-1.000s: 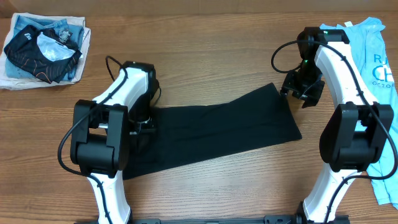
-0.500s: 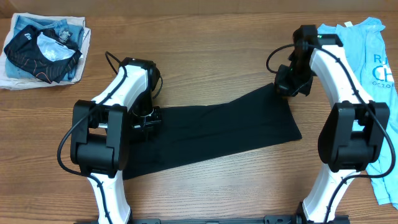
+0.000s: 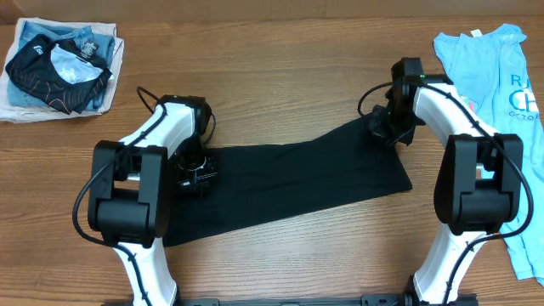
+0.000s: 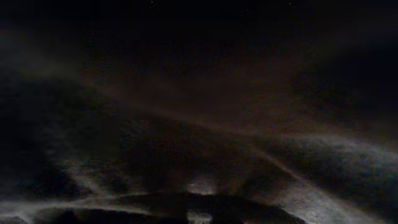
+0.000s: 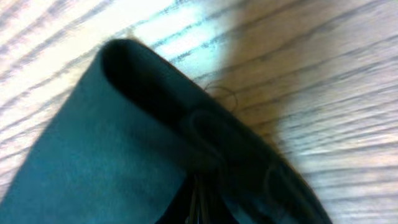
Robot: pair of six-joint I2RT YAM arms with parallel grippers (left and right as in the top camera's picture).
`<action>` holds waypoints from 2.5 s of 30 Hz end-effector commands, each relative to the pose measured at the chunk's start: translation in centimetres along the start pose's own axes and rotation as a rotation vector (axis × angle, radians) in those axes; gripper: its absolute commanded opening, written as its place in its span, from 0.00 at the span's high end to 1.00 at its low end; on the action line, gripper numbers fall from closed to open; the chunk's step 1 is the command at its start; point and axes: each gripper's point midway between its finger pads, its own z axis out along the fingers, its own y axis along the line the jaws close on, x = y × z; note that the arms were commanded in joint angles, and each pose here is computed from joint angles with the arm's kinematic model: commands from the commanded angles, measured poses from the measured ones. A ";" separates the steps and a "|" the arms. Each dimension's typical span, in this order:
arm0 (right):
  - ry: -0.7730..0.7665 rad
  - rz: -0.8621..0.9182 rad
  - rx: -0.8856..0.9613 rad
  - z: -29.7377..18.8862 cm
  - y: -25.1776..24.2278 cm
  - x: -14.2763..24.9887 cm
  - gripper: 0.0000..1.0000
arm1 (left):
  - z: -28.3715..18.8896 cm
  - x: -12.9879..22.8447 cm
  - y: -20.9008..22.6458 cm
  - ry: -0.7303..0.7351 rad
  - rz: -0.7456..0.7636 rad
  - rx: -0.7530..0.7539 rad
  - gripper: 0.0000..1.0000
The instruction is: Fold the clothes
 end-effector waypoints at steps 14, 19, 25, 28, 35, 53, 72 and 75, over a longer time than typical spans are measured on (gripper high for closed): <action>-0.055 0.214 0.147 0.7 -5.1 -0.4 0.96 | 2.5 -5.6 1.1 -0.144 -0.007 0.042 0.86; -0.064 0.234 0.159 0.7 -5.3 -0.5 0.96 | 3.0 -8.1 0.5 -0.217 0.043 0.071 0.84; -0.078 0.268 0.166 0.7 -5.4 -0.7 0.96 | 3.0 -10.3 0.8 -0.283 0.051 0.088 0.83; -0.081 0.269 0.164 0.7 -5.4 -0.8 0.96 | 3.0 -10.6 2.0 -0.285 0.027 0.069 0.79; -0.114 0.267 0.149 -0.5 -4.8 -2.2 0.96 | 2.3 -10.0 5.8 -0.225 -0.062 0.009 0.96; -0.055 0.117 0.008 -7.5 1.7 -2.7 0.96 | -9.1 -9.3 5.1 -0.273 -0.160 -0.138 0.89; 0.033 -0.105 -0.210 -7.1 8.3 0.1 0.95 | -9.2 -9.2 4.1 -0.282 -0.138 -0.138 0.53; 0.046 -0.125 -0.203 -6.1 8.7 0.8 0.96 | -9.1 -9.1 4.1 -0.275 -0.141 -0.127 0.64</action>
